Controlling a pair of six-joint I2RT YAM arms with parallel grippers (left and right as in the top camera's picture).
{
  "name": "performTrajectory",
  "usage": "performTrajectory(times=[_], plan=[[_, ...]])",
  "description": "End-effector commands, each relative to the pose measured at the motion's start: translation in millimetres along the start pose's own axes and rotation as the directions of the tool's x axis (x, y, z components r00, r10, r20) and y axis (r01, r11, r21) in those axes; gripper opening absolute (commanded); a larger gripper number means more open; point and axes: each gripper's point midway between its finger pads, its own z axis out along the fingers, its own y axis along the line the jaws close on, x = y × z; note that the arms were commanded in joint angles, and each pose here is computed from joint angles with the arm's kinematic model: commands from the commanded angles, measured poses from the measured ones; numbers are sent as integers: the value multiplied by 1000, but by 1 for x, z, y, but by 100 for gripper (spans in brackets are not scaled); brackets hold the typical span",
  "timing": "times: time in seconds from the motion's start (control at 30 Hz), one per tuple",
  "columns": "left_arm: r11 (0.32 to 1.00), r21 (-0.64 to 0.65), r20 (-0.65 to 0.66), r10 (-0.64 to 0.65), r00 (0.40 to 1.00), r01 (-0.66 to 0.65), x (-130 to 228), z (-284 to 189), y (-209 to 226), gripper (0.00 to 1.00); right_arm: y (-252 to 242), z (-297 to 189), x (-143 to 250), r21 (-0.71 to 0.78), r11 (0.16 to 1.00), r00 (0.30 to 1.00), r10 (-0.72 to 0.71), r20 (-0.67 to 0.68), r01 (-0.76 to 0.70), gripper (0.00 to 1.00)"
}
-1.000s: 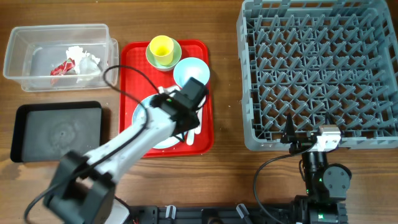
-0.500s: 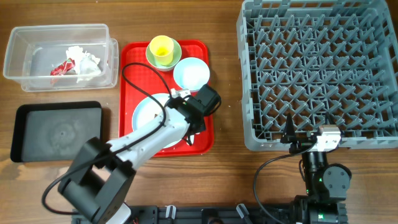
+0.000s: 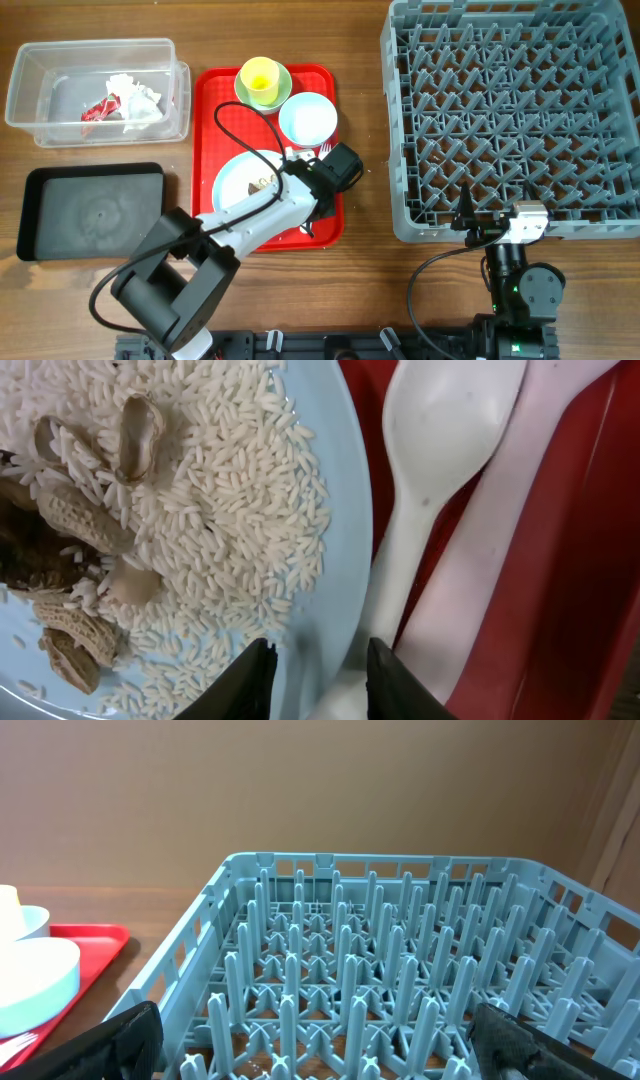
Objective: Sort waste into correct bins and load items into the dishwasher rack
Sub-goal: 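Grip the light-blue plate edge with the left gripper and lift it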
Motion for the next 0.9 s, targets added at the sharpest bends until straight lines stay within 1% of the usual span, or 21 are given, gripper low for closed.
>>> performTrajectory(times=[0.0,0.23,0.33,0.43,0.57,0.67,0.73,0.87], plan=[[999,-35,1,18,1000,-18,2,6,5,30,-2,0,-1,12,1000,1000,2,7,-2,100],[999,-30,4,14,1000,-14,0,5,4,25,-2,0,-1,12,1000,1000,2,7,-2,100],[1000,-12,15,7,1000,-7,-2,-1,3,25,-2,0,-1,12,1000,1000,2,7,-2,100],[1000,1,37,1,999,-1,-7,-8,2,28,-2,0,-1,12,1000,1000,2,7,-2,100],[1000,-14,58,0,998,0,-11,-8,5,31,-2,0,-1,12,1000,1000,2,7,-2,100],[1000,-14,59,-21,998,22,-16,-6,9,31,-2,0,-1,12,1000,1000,2,7,-2,100],[998,-13,60,-58,997,59,-25,-3,15,31,-2,0,-1,12,1000,1000,2,7,-2,100],[994,0,69,-107,992,107,-38,1,22,28,-2,0,-1,12,1000,1000,2,7,-2,100]])
